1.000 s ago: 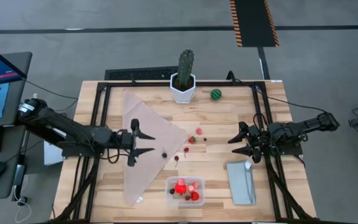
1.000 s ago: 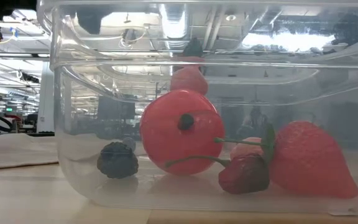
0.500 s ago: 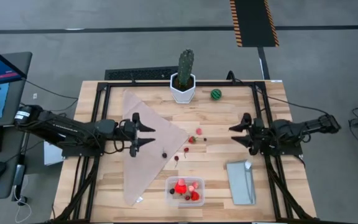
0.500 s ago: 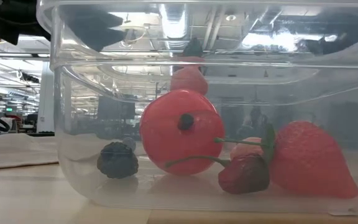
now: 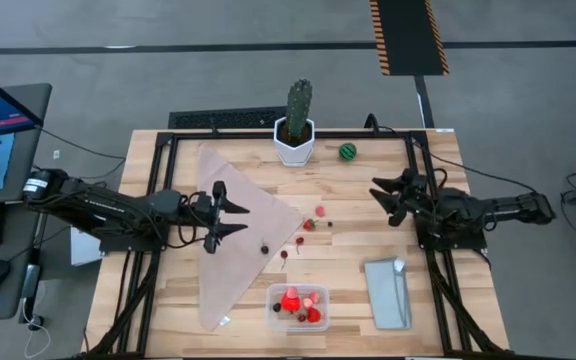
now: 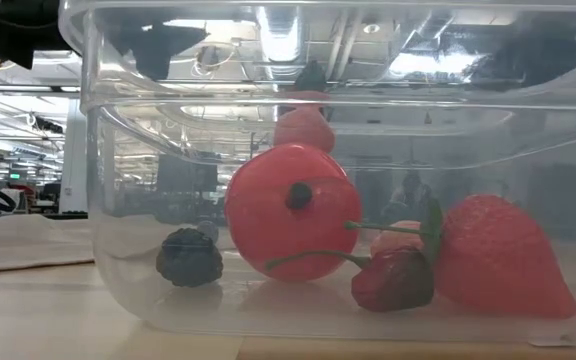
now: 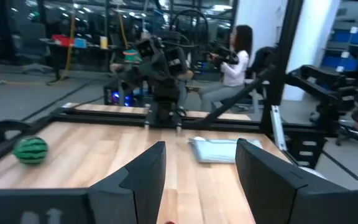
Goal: Pick and placing Produce into tupperware
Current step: Put the blueberry into the transparent bin
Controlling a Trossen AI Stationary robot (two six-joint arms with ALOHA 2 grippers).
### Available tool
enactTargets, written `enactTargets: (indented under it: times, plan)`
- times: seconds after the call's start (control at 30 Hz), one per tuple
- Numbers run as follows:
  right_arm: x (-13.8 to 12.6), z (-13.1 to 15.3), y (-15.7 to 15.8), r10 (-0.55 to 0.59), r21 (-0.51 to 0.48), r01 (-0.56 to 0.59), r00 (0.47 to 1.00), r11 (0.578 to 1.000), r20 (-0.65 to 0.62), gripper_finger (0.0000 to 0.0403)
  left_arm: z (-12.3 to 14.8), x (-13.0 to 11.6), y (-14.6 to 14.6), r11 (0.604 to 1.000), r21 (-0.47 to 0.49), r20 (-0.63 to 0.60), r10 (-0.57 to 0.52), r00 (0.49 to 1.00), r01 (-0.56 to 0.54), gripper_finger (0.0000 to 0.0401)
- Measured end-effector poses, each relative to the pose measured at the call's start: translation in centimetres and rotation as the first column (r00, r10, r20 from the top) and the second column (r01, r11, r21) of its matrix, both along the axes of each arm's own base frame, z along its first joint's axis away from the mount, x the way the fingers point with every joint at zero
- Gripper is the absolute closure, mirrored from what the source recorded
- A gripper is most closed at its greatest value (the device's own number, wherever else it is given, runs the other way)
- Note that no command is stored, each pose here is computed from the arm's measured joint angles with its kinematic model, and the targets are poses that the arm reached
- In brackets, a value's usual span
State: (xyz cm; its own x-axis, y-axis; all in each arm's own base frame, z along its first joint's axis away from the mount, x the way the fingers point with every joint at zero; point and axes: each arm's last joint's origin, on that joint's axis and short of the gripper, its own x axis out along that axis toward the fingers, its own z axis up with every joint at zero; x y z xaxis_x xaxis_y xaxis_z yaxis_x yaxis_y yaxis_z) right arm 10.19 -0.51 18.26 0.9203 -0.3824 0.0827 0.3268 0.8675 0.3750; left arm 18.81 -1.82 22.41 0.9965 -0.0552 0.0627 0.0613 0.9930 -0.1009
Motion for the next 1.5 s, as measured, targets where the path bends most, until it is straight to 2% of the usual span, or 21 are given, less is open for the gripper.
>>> enactTargets:
  times: [0.17,0.27,0.47,0.6,0.73,0.9,0.97,1.03,1.2,1.33,1.5]
  plan:
    - [0.4,0.8,0.1,0.02,-0.01,-0.022,0.987,1.0,-0.158,0.0148,0.4,0.0,0.0,1.0,0.007,0.04,0.016,0.999,-0.016,0.0219]
    - [0.7,1.9,0.3,0.053,0.033,-0.046,0.966,0.998,-0.252,0.0148,0.4,0.0,0.0,1.0,-0.013,0.041,0.019,0.999,-0.018,0.0219]
    - [2.0,3.4,0.7,0.151,0.175,-0.077,0.871,0.982,-0.467,0.0148,1.1,-0.1,-0.1,0.999,-0.048,0.113,0.006,0.994,0.0,0.0219]
    - [3.4,4.3,1.0,0.191,0.206,-0.089,0.807,0.975,-0.559,0.0148,1.4,-0.7,0.0,0.999,-0.041,0.109,0.012,0.994,-0.008,0.0219]
    - [4.5,4.1,0.9,0.174,0.203,-0.043,0.701,0.978,-0.692,0.0148,0.1,-2.5,0.2,0.999,-0.041,0.143,-0.002,0.99,0.008,0.0219]
    - [6.0,3.9,1.1,0.171,0.187,-0.043,0.637,0.981,-0.752,0.0148,-2.7,-5.9,0.7,0.994,-0.109,0.252,0.05,0.966,-0.023,0.0219]
    - [6.6,3.7,1.2,0.174,0.184,-0.05,0.636,0.982,-0.752,0.0148,-2.8,-6.1,0.7,0.993,-0.117,0.212,0.053,0.976,-0.028,0.0219]
    - [7.1,3.1,1.1,0.166,0.181,-0.036,0.608,0.983,-0.777,0.0148,-2.9,-6.3,0.7,0.994,-0.11,0.183,0.04,0.982,-0.02,0.0219]
    - [8.7,1.2,1.0,0.151,0.179,0.0,0.536,0.984,-0.83,0.0148,-2.9,-6.7,0.8,0.997,-0.074,0.199,0.049,0.979,-0.035,0.0219]
    - [10.5,-0.2,1.1,0.163,0.164,-0.044,0.512,0.986,-0.844,0.0148,-3.3,-6.6,0.9,0.993,-0.073,0.162,0.107,0.981,-0.096,0.0219]
    - [12.0,-2.0,1.2,0.179,0.175,-0.054,0.488,0.983,-0.854,0.0148,-3.5,-6.5,1.1,0.979,-0.127,0.134,0.175,0.975,-0.159,0.0219]
